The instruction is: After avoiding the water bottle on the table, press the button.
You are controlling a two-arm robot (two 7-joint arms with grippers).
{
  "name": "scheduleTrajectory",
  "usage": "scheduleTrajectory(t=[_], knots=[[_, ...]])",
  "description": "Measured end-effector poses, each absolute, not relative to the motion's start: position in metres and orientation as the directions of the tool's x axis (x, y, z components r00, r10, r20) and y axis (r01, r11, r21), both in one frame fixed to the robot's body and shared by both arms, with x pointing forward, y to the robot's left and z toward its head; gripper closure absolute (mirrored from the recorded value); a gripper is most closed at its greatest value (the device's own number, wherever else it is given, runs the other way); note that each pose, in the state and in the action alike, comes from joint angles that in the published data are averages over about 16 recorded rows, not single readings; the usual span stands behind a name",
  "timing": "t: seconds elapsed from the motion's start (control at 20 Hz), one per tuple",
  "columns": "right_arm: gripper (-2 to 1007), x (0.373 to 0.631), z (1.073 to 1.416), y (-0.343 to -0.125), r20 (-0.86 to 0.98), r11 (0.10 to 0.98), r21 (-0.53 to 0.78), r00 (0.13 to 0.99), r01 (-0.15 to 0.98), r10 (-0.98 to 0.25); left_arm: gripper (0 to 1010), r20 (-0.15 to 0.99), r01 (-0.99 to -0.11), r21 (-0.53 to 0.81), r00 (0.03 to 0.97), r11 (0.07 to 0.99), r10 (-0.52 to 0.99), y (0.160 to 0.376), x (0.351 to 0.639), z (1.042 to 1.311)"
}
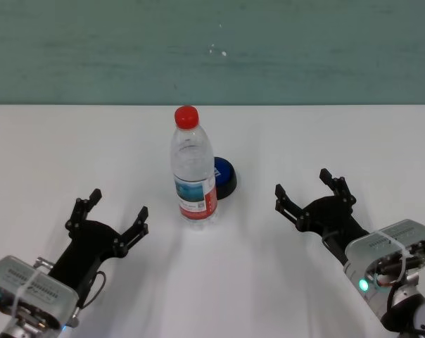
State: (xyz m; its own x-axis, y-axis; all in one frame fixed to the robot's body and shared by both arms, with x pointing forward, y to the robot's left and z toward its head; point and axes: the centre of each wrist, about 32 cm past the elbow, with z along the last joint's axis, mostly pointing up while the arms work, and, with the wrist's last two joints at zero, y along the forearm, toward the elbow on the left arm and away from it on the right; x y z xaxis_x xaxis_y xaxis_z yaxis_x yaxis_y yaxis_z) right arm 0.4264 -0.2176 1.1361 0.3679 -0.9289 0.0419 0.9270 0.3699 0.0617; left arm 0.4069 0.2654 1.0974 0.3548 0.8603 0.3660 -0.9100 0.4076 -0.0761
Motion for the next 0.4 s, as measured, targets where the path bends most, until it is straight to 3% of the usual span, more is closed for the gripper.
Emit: scheduleTrajectory(t=[0.4], knots=[[1,0.4263,1.1361,-0.2176,0.042,0.370,0.062,0.368,0.927,-0.929,10,0.366,-0.910,-0.076,0.355,0.408,0.860,0.2654,0.4069,1.0974]])
